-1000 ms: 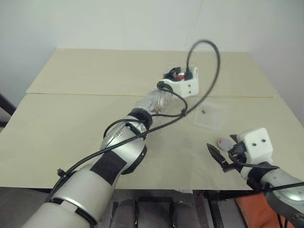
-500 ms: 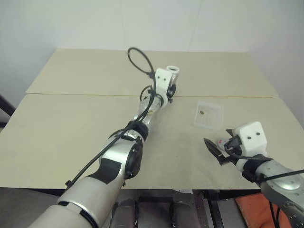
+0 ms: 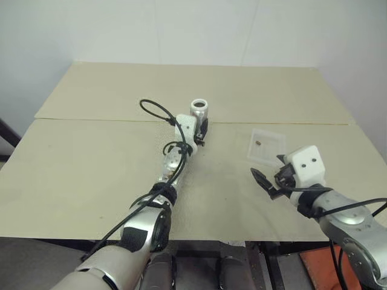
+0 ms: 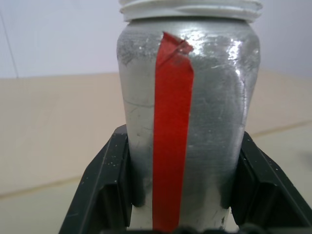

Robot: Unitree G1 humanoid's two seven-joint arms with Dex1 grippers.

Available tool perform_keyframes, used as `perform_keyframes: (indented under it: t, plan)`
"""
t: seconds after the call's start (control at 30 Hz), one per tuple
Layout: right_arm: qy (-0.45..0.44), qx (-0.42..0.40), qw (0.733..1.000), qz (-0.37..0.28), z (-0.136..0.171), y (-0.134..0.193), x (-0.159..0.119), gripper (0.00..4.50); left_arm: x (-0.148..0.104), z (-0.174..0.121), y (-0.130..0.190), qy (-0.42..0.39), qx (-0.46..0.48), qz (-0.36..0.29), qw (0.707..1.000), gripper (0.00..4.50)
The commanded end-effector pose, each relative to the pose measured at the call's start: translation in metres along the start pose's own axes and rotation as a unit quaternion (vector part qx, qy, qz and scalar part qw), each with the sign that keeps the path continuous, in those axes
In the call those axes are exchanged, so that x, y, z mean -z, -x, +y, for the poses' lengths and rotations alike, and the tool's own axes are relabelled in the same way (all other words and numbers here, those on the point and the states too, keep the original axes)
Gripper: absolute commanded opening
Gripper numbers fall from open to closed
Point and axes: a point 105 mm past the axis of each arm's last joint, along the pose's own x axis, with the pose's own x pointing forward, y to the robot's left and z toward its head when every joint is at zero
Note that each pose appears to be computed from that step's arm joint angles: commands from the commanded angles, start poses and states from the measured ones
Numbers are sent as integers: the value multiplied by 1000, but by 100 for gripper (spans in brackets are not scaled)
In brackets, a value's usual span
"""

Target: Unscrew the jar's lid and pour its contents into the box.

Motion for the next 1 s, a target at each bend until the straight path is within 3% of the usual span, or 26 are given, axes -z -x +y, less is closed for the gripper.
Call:
perform_keyframes:
  t: [0.03,0.37,0.63,1.0]
  plan:
    - [15,5,999,-33,-2,0,-13,445,-3,-13,3,10,1,-22,1000,211]
    - [26,2,999,-34,-1,-3,-14,445,20,-13,13,11,10,23,1000,211]
    - [32,2,999,-34,-3,-3,-14,450,23,-11,18,7,0,21,1000,448]
    - [34,5,999,-37,-5,-6,-13,450,0,0,30,-21,-13,-23,999,448]
